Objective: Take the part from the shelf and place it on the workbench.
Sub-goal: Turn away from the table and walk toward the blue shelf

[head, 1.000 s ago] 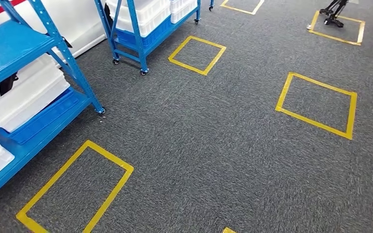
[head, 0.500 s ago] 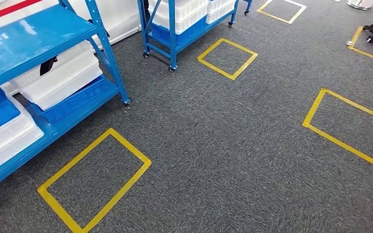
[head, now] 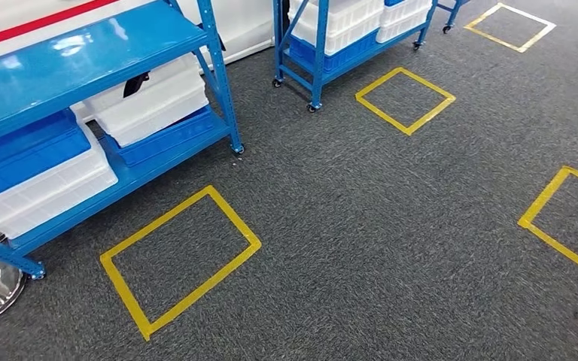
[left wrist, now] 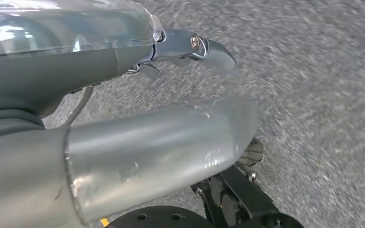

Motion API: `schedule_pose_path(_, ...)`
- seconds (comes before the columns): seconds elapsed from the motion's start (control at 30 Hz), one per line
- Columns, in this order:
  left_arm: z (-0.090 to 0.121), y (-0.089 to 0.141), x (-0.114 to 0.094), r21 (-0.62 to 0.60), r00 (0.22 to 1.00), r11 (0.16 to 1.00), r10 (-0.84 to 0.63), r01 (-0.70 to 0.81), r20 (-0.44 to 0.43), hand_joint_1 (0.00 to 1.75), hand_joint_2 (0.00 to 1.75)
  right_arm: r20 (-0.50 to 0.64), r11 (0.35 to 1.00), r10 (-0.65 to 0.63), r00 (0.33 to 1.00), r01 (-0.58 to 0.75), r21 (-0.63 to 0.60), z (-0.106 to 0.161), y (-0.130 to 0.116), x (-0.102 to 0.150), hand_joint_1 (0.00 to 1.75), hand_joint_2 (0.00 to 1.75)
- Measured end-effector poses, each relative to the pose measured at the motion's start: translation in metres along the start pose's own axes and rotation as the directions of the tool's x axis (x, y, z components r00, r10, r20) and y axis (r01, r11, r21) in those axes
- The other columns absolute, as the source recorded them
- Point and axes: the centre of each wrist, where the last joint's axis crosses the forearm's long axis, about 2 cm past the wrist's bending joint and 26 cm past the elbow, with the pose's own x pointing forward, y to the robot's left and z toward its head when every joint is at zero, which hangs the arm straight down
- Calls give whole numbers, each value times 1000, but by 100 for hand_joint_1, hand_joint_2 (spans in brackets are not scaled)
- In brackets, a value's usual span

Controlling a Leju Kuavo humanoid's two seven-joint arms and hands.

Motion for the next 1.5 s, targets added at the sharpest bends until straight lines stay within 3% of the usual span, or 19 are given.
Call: schedule_pose_path(1.5,0,-2,1,-7,1000,1000,-2,2,-4,0,0,2,999,48,999,-48,11,-2,-1,3,0,0)
